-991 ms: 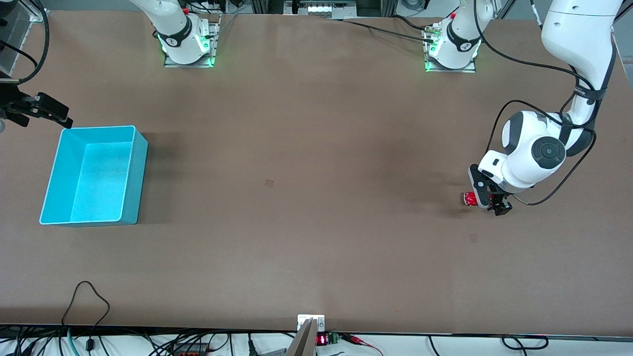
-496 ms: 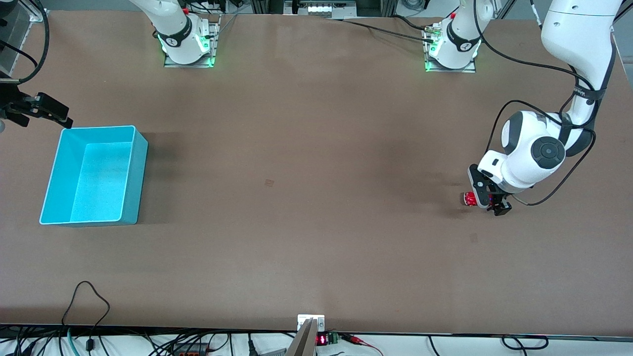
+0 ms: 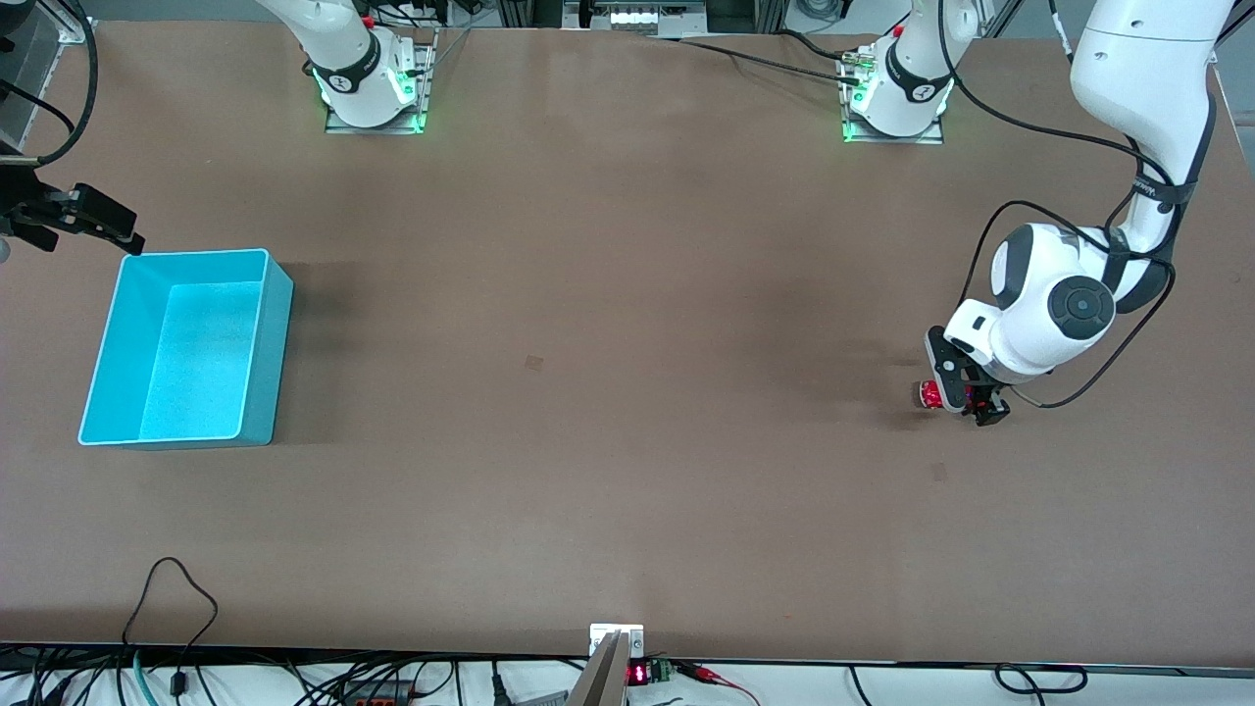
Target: Wind red beetle toy and store in blue box
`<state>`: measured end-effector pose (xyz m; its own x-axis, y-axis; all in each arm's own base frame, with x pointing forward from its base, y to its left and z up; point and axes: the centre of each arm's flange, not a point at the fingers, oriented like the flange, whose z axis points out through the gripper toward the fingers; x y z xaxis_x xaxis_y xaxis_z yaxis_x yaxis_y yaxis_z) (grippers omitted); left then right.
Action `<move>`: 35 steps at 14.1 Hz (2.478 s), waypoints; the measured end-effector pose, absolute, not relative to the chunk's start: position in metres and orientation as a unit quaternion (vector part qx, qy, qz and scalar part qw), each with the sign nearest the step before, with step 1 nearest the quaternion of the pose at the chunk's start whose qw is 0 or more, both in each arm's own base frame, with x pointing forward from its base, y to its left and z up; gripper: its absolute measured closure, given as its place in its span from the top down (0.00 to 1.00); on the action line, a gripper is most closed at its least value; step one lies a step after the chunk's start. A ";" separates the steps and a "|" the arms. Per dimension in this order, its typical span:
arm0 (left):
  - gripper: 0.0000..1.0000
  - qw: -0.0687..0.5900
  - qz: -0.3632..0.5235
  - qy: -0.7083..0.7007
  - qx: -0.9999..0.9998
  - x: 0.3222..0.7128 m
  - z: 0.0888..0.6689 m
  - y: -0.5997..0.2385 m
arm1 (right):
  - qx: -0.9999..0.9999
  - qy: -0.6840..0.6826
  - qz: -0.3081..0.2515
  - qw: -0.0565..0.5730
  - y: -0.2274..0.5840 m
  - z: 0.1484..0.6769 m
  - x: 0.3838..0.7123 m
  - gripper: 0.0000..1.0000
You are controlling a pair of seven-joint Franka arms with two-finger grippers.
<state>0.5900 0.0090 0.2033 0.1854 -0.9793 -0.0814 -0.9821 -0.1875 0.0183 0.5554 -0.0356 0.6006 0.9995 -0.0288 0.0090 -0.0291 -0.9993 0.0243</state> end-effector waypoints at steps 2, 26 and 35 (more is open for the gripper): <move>1.00 0.010 0.044 0.641 -0.766 0.587 0.189 0.021 | 1.000 -0.015 0.004 0.012 -0.036 0.601 0.555 1.00; 0.44 0.019 0.031 0.661 -0.749 0.599 0.193 0.089 | 1.000 -0.017 0.003 0.012 -0.038 0.599 0.556 1.00; 0.44 0.018 0.031 0.675 -0.737 0.599 0.192 0.132 | 1.000 -0.017 0.003 0.012 -0.038 0.599 0.556 1.00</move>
<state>0.5987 0.1317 0.1924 0.0874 -0.9937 -0.0701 -0.9960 -0.0886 0.0142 0.5560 -0.0379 0.5988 0.9994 -0.0335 0.0056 -0.0336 -0.9992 0.0237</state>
